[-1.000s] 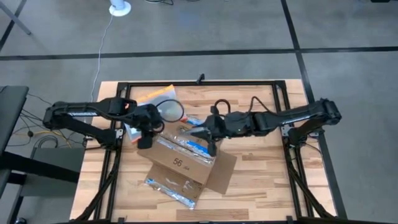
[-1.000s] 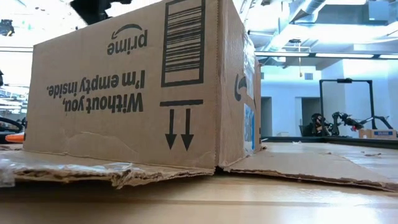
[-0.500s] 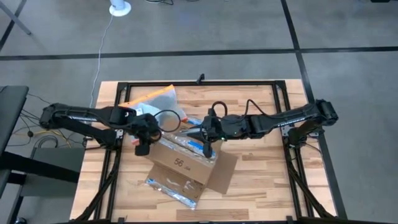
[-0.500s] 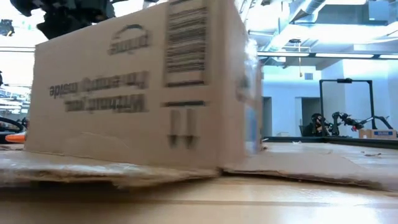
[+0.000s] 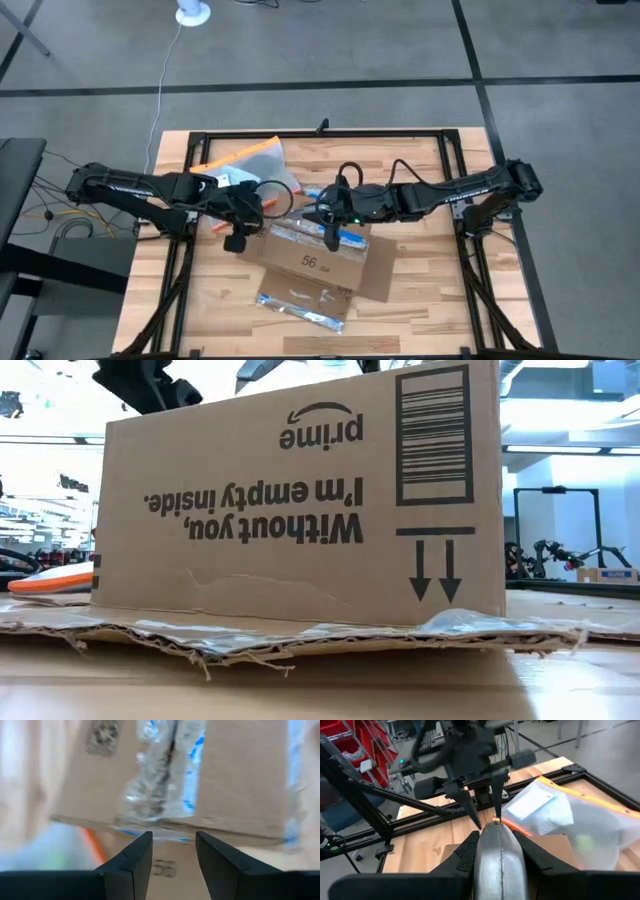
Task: Unpack boxes
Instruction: Break down the box using the silver cutter until it is completely flat
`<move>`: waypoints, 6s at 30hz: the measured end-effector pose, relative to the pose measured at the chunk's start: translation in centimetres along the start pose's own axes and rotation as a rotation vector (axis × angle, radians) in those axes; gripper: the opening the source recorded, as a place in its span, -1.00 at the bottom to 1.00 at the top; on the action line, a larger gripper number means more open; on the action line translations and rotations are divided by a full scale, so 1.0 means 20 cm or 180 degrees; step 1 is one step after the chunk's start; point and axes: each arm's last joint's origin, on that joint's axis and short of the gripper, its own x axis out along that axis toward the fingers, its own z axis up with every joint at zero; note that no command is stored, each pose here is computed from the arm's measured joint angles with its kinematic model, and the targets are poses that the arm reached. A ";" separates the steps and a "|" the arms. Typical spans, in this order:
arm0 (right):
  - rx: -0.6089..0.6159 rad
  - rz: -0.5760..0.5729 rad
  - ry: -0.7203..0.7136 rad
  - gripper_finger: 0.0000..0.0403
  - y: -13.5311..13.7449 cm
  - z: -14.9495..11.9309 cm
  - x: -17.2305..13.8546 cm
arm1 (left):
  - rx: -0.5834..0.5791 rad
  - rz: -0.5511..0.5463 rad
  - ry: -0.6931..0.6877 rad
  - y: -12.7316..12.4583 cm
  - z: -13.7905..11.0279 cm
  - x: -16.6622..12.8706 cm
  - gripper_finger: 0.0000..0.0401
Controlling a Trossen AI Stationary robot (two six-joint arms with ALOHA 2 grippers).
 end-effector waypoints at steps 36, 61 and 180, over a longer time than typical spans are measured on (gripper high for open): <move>0.0248 -0.0171 0.0044 -0.66 0.09 -0.11 0.07 | -0.0179 -0.0786 0.0258 0.12 0.04 0.15 -0.33; 0.0180 -0.0324 -0.0056 -0.66 0.06 -0.25 0.30 | -0.0145 -0.0658 0.0203 0.12 0.03 0.18 -0.33; -0.1181 -0.0321 0.2758 -0.68 0.01 -0.02 -0.29 | -0.0250 -0.0844 0.0774 0.12 -0.01 0.33 -0.33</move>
